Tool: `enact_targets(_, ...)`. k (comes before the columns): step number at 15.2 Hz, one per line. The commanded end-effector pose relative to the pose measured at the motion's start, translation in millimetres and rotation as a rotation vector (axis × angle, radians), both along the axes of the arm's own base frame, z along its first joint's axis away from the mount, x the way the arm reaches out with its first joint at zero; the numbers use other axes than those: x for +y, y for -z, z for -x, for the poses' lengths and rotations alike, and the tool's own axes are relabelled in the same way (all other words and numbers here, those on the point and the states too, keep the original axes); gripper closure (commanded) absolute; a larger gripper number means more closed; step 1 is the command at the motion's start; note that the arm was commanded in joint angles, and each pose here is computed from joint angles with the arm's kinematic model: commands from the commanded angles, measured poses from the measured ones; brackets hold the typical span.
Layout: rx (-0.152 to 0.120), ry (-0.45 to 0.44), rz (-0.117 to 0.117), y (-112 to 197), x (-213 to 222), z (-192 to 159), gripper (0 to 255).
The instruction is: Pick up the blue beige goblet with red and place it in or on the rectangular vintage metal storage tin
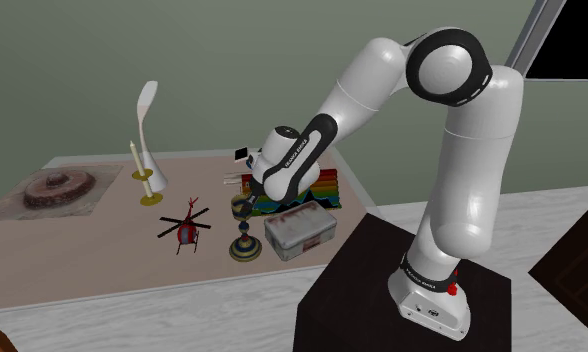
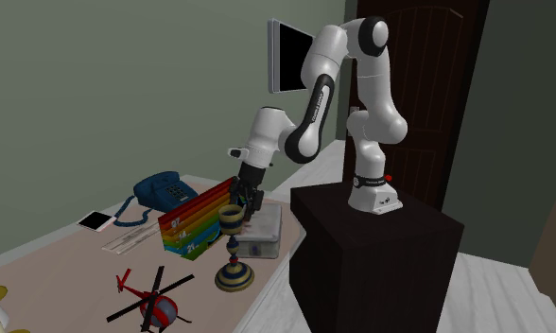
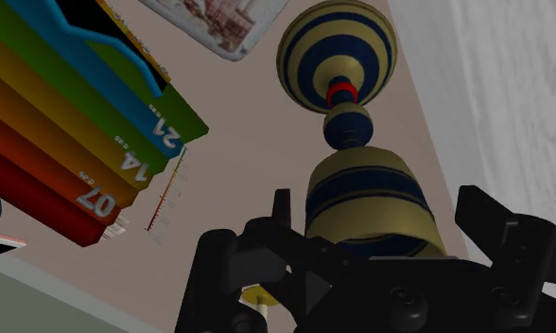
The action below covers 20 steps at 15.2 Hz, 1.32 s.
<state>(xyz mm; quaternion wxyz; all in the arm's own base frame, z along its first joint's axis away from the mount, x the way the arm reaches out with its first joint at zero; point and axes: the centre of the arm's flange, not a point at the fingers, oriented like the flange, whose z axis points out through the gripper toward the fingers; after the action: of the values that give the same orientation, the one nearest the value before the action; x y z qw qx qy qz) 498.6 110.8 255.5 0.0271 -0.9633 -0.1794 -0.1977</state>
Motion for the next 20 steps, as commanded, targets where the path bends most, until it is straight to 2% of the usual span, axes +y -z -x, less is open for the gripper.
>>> enact_targets(1,0.0,0.0,0.0,0.0,0.0,0.0,255)
enact_targets(10,0.0,0.0,0.0,0.0,0.0,0.0,255)
enact_targets(20,0.0,0.0,0.0,-52.8,0.0,0.0,255)
